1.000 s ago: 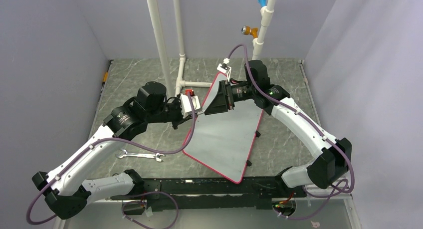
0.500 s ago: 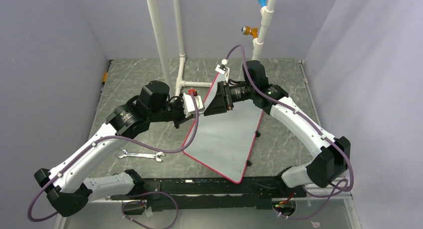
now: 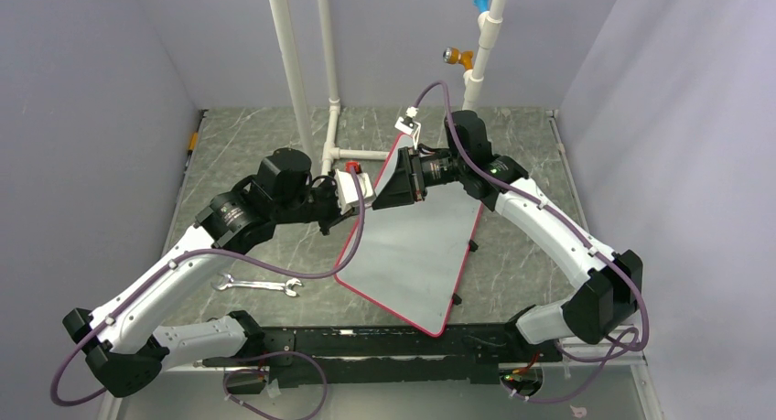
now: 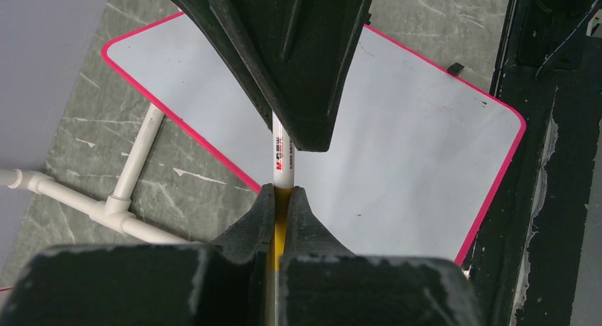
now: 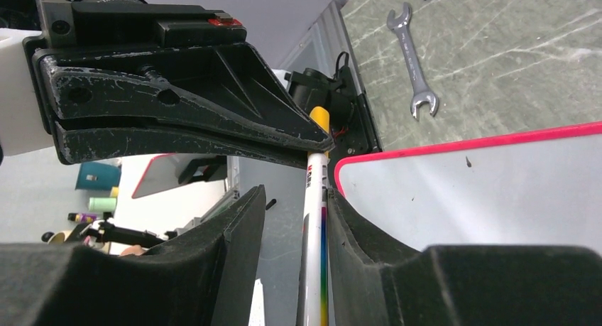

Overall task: Write a sentence on the whiteboard
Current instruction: Pass from the left arm to the right

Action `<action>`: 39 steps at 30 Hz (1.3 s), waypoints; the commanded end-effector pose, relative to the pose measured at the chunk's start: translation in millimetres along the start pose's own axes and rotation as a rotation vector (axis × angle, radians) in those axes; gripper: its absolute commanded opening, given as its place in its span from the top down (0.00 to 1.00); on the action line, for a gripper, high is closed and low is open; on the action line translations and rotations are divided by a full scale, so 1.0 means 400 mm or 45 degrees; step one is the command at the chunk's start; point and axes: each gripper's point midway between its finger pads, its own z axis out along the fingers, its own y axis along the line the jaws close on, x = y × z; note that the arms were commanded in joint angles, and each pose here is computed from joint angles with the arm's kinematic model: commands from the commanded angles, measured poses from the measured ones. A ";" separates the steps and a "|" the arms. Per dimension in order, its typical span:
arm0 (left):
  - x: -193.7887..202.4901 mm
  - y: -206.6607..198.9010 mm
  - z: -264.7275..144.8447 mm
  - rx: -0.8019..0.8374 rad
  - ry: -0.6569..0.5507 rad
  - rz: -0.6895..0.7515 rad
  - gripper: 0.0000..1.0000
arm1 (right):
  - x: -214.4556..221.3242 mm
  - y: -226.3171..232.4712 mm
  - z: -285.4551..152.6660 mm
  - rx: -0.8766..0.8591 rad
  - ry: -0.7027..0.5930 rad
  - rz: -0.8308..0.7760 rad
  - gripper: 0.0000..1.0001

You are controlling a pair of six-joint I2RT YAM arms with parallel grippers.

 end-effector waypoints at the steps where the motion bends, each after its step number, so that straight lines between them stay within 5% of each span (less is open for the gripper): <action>1: -0.048 0.020 -0.011 -0.049 -0.071 0.009 1.00 | -0.015 0.030 -0.002 -0.025 -0.040 -0.057 0.61; 39: -0.047 0.003 -0.011 -0.006 -0.081 0.032 1.00 | -0.018 0.008 0.018 0.023 -0.041 -0.056 0.67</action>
